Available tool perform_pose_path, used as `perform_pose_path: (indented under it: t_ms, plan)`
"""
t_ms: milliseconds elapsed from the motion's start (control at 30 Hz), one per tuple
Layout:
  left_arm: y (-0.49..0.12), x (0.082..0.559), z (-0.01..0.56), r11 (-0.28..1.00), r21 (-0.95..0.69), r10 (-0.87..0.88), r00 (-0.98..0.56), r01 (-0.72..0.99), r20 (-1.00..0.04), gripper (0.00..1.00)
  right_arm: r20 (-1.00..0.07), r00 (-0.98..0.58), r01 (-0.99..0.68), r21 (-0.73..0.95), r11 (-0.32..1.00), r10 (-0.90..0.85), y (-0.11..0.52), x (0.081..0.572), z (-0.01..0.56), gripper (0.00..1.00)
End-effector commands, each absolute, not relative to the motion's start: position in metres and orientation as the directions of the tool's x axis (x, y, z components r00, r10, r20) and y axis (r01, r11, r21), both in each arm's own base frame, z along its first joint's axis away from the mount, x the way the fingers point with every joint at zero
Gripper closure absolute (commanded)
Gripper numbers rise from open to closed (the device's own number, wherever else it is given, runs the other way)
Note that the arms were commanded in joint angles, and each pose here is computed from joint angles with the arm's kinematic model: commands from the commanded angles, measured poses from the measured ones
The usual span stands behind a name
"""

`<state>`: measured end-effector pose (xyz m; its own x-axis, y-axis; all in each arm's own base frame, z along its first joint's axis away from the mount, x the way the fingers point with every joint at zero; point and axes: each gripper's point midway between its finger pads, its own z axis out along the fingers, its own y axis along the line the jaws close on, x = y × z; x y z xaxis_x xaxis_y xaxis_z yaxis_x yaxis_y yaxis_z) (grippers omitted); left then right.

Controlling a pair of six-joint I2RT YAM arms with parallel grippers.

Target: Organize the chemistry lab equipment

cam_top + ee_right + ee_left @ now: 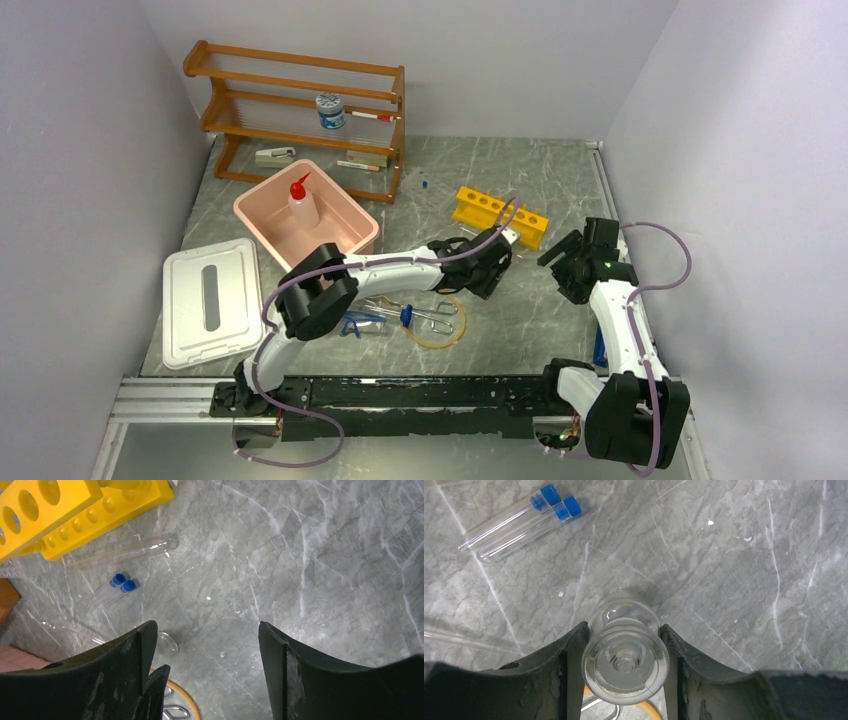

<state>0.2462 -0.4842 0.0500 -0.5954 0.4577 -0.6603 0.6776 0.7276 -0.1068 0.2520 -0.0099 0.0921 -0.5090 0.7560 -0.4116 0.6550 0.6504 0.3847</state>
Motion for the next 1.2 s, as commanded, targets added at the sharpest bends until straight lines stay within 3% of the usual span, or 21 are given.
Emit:
perform_pose_path:
  t_ms: [0,267,500,733,1167]
  plan:
    - [-0.485,0.255,0.119,0.73,-0.108,0.385,-0.536,0.675,-0.751,0.67,-0.444,-0.511,0.617,0.407,0.673,0.736,-0.011,0.26,0.106,0.23]
    - [-0.412,0.288,0.226,0.824,-0.115,0.232,-0.516,0.554,-0.825,0.65,-0.423,-0.537,0.594,0.424,0.683,0.73,-0.004,0.26,0.104,0.24]
    - [-0.258,0.353,0.259,0.982,-0.122,-0.02,-0.552,0.148,-0.833,0.7,-0.404,-0.567,0.596,0.401,0.696,0.718,-0.004,0.258,0.095,0.24]
    - [-0.146,0.359,0.224,0.986,-0.092,-0.158,-0.602,-0.139,-0.783,0.69,-0.378,-0.589,0.6,0.387,0.7,0.714,-0.003,0.26,0.087,0.25]
    - [-0.103,0.386,0.119,0.953,-0.089,-0.263,-0.652,-0.288,-0.711,0.69,-0.384,-0.606,0.567,0.406,0.717,0.697,0.004,0.278,0.103,0.27]
